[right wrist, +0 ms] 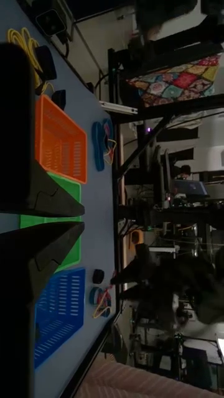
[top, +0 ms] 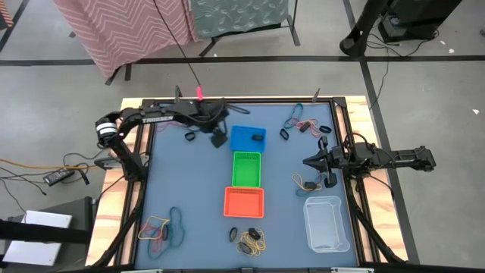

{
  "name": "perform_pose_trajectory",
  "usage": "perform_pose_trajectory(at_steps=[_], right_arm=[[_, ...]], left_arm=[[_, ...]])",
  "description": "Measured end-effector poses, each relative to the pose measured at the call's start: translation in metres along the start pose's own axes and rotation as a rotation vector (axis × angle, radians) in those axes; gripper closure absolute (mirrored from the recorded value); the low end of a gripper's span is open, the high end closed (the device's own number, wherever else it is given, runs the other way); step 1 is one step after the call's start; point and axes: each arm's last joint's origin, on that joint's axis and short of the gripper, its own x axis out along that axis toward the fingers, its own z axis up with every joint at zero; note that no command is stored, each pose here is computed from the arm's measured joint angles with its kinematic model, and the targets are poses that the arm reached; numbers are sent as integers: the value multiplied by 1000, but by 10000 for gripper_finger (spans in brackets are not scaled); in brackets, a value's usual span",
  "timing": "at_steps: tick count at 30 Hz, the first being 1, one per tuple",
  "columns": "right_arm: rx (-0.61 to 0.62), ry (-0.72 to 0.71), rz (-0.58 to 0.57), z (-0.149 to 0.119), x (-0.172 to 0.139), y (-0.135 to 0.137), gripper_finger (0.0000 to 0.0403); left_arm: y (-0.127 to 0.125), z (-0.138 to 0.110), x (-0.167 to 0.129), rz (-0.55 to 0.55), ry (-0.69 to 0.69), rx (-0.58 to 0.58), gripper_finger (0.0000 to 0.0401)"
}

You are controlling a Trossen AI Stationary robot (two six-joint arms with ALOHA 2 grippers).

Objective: Sort rubber bands into baskets
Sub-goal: Put the black rubber band into the blue bin

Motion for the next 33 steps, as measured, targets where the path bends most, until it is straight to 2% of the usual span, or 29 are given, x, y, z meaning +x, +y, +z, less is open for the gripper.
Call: perform_pose_trajectory(at_steps=[5, 8, 12, 18, 21, 26, 28, 31, 33], right_arm=[[0, 1, 0, 0, 0, 0, 366], [0, 1, 0, 0, 0, 0, 366], [0, 1, 1, 0, 0, 0, 366], [0, 0, 1, 0, 0, 0, 366], [0, 0, 1, 0, 0, 0, 366], [0, 1, 1, 0, 0, 0, 366], [0, 1, 1, 0, 0, 0, 366], [0, 0, 1, 0, 0, 0, 366], [0, 1, 1, 0, 0, 0, 366]], left_arm=[[25, -41, 25, 68, 161, -40, 145], [37, -55, 39, 49, 181, -90, 148], [42, -59, 50, -36, 148, -131, 149], [41, -57, 61, -55, 148, -78, 152], [41, -60, 68, -25, 193, -60, 169], [40, -59, 81, -18, 230, -49, 233], [38, -59, 84, -35, 241, -37, 275], [38, -56, 80, -86, 235, -38, 368], [37, -49, 68, -132, 194, -48, 388]])
